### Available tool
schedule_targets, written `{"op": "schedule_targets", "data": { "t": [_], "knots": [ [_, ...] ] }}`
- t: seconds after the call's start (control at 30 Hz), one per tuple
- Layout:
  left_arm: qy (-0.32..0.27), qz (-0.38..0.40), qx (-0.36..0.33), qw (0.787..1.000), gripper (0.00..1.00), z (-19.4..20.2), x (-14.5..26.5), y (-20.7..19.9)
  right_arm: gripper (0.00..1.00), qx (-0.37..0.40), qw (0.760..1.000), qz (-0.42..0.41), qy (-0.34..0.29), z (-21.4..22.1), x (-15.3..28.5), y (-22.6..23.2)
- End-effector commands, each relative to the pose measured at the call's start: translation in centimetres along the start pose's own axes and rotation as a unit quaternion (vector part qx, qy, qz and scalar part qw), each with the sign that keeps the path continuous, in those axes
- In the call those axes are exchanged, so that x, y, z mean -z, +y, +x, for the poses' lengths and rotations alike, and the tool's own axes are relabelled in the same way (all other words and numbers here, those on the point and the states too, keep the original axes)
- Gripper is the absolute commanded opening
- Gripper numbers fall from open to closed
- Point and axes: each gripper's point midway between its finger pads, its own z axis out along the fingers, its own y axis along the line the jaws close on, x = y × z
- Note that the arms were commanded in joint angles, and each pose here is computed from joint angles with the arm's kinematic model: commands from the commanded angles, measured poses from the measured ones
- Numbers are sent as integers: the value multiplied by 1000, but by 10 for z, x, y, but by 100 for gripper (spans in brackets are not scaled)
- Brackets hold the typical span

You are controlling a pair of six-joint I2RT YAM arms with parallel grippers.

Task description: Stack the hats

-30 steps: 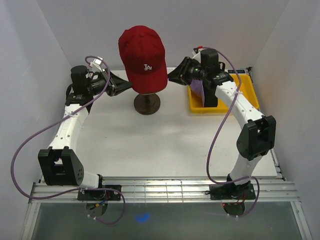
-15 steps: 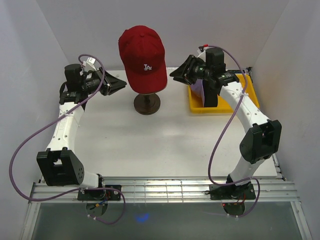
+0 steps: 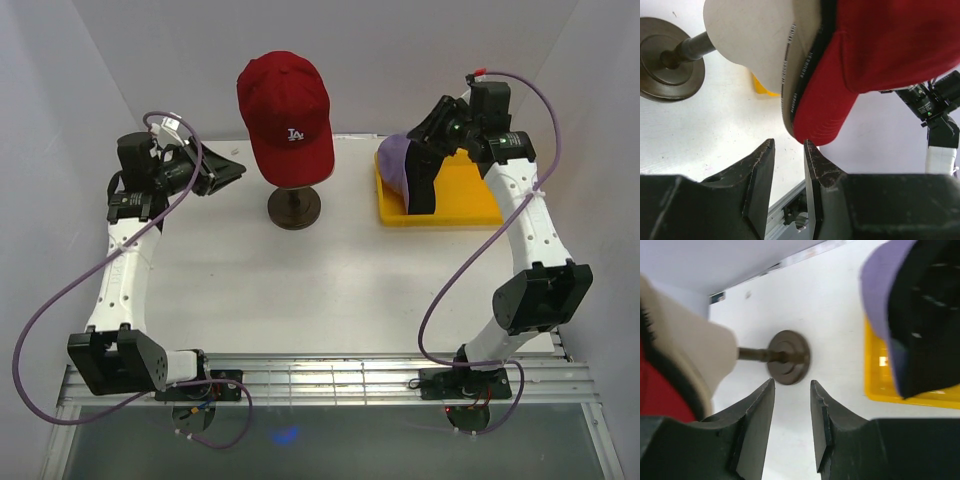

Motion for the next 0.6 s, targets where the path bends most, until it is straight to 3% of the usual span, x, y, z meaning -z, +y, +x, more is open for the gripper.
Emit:
{"op": "schedule_targets", "data": {
  "t": [0.0, 0.57],
  "knots": [
    [-36, -4, -42, 998, 40, -2, 20, -15, 40, 52, 995, 90, -2, -1, 7, -49],
    [-30, 7, -45, 999, 41, 3, 24, -22, 36, 79, 978, 181, 70, 39, -38, -128]
  ]
}}
